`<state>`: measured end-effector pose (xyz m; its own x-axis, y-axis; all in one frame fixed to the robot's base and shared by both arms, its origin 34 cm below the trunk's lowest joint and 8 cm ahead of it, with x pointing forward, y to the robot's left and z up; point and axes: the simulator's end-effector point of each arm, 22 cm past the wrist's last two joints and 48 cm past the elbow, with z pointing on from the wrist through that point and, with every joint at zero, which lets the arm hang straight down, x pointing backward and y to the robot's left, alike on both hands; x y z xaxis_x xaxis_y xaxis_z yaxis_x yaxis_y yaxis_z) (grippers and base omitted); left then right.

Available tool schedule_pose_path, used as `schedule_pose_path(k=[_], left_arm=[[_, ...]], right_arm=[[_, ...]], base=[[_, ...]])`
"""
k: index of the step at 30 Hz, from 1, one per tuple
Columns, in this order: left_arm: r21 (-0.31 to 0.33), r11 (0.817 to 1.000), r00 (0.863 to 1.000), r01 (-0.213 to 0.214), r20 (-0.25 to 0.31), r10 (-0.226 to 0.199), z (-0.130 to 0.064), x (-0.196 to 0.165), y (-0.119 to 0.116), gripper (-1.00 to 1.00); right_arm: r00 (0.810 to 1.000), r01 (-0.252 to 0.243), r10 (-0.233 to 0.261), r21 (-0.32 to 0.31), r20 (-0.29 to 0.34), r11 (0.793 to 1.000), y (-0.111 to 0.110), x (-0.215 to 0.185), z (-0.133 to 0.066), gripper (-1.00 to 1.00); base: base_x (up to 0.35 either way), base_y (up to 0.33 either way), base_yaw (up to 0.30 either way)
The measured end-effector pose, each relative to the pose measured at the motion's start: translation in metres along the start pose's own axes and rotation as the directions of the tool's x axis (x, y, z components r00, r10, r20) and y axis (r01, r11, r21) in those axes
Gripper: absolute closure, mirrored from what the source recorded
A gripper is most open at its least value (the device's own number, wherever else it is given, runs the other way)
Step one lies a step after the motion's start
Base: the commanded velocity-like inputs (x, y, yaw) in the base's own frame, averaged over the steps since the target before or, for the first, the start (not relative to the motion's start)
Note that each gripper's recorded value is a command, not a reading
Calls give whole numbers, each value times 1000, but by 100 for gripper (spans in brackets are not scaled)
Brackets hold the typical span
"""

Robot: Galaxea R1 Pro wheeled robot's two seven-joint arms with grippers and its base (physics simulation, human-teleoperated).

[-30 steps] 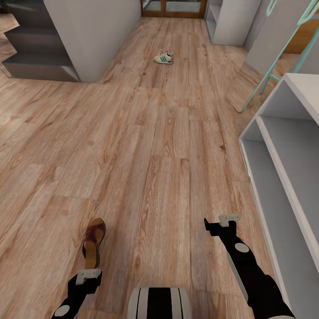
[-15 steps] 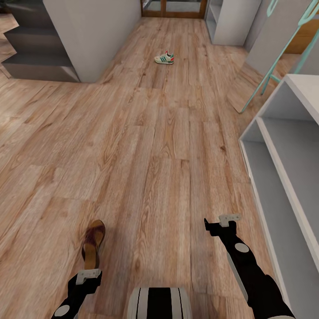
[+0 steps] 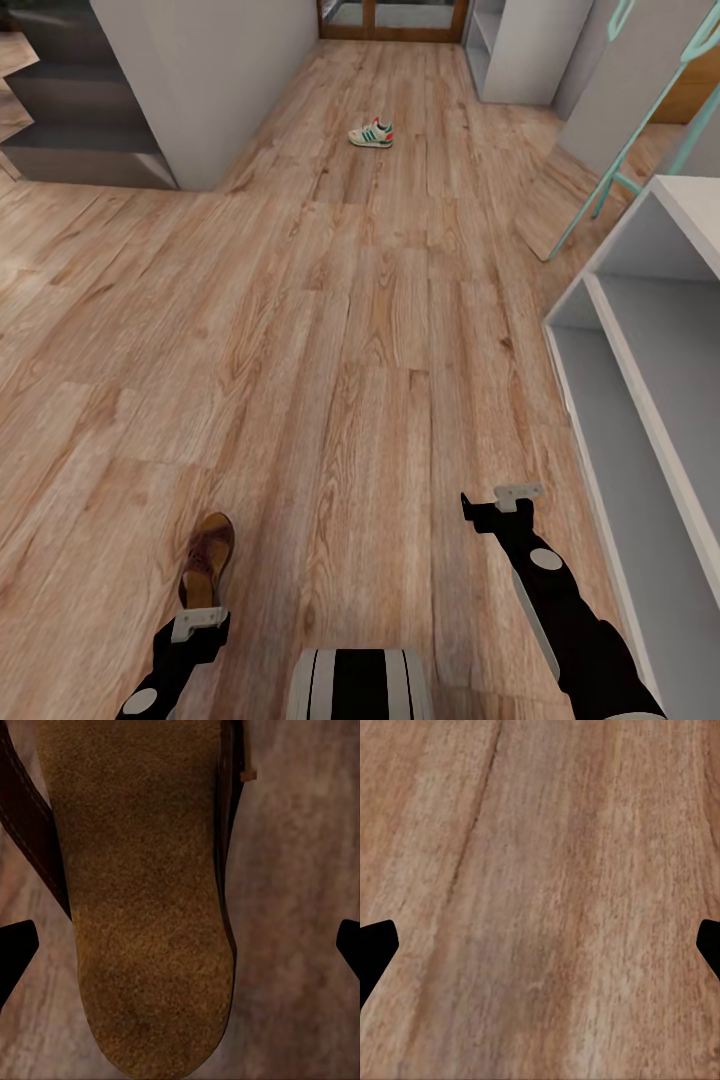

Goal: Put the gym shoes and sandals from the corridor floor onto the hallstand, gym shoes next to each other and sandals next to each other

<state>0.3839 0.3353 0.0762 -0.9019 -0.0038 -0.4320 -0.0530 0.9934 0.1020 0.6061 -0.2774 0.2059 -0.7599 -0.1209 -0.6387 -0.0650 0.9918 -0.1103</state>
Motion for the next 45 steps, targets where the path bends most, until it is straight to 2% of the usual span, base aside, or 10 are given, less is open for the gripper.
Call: schedule_pose_path(k=[27,45], left_arm=[[1,1000,1000,-2,-4,3,1,2,0,-100],[1,1000,996,-11,-88,11,8,47,-1,-100]], right_arm=[[1000,1,-1,0,-5,1000,0,3,1,-100],[996,3,-4,-11,-88,1000,7,51,18,-100]], base=[[4,0,42],[0,0,1]])
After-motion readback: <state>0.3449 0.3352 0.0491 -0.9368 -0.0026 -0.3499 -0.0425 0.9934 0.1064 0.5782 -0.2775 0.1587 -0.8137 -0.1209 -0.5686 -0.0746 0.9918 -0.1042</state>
